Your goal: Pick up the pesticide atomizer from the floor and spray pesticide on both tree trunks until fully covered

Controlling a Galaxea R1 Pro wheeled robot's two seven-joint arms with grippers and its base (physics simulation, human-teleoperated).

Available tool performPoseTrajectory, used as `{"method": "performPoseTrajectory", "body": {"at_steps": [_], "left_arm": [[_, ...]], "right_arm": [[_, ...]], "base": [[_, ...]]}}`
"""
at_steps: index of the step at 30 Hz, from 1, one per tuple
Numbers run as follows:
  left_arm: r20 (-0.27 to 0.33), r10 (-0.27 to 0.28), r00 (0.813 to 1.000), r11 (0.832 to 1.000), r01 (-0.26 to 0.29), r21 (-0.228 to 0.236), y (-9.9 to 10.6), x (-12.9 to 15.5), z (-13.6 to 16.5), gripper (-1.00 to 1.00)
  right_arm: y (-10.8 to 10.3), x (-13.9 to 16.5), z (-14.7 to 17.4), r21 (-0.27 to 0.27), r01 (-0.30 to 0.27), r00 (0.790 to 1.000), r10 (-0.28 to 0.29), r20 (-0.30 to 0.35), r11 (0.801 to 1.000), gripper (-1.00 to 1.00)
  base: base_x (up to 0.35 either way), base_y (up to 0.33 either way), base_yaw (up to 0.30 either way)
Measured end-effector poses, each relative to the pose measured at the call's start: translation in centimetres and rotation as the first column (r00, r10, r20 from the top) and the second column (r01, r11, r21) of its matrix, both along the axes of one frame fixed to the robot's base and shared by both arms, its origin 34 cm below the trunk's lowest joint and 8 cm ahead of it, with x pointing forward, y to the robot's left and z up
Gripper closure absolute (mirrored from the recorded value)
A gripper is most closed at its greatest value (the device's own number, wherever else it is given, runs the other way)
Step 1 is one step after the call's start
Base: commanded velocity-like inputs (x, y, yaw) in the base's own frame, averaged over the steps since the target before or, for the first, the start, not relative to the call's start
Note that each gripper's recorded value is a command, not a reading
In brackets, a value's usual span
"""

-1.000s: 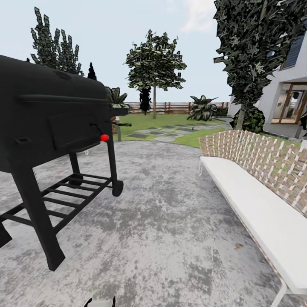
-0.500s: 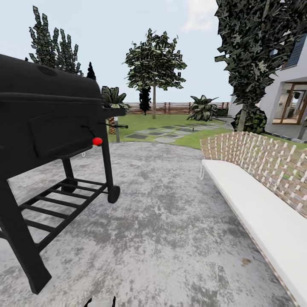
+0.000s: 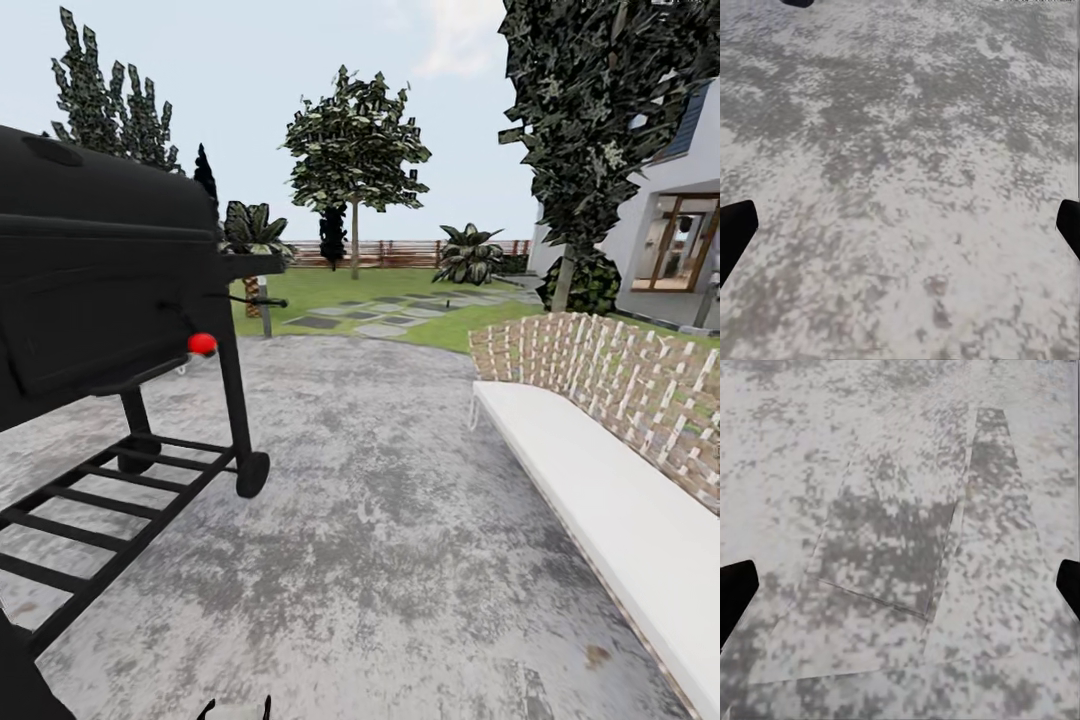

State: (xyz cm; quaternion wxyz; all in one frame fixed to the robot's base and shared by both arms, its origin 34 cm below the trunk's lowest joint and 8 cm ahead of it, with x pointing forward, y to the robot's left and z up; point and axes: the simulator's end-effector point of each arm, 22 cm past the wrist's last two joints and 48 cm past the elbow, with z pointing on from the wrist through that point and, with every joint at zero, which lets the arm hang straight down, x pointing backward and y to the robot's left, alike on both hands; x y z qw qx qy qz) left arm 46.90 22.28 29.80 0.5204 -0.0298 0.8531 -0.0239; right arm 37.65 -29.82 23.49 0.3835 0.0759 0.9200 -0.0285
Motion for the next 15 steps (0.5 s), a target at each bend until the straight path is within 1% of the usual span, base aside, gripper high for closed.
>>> {"method": "performPoseTrajectory", "body": {"at_steps": [3,11,12,14,15], "left_arm": [[0.002,0.0,1.0,1.0,0.0,0.0,0.0,0.03,0.06,-1.0],[0.002,0.0,1.0,1.0,0.0,0.0,0.0,0.04,0.08,-1.0],[0.002,0.0,1.0,1.0,0.0,0.0,0.0,0.04,0.08,-1.0],[0.005,-0.001,1.0,1.0,0.001,-0.001,-0.13,-0.08,0.11,-1.0],[0.005,-0.001,1.0,1.0,0.001,-0.001,-0.13,-0.06,0.12,-1.0]], "right_arm": [[-0.01,0.05,0.05,0.0,0.0,1.0,0.0,0.002,1.0,-1.0],[0.03,0.1,0.08,0.0,-0.006,1.0,0.006,0.003,1.0,-1.0],[0.1,0.08,0.06,-0.001,-0.01,1.0,0.01,0.002,1.0,-1.0],[-0.6,0.54,0.45,-0.006,-0.013,1.0,0.013,0.015,1.0,-1.0],[-0.62,0.77,0.63,-0.006,-0.016,1.0,0.016,0.021,1.0,-1.0]], "base": [[0.33,0.0,-0.125],[0.33,0.0,-0.016],[0.0,0.0,0.0],[0.0,0.0,0.0],[0.0,0.0,0.0]]}}
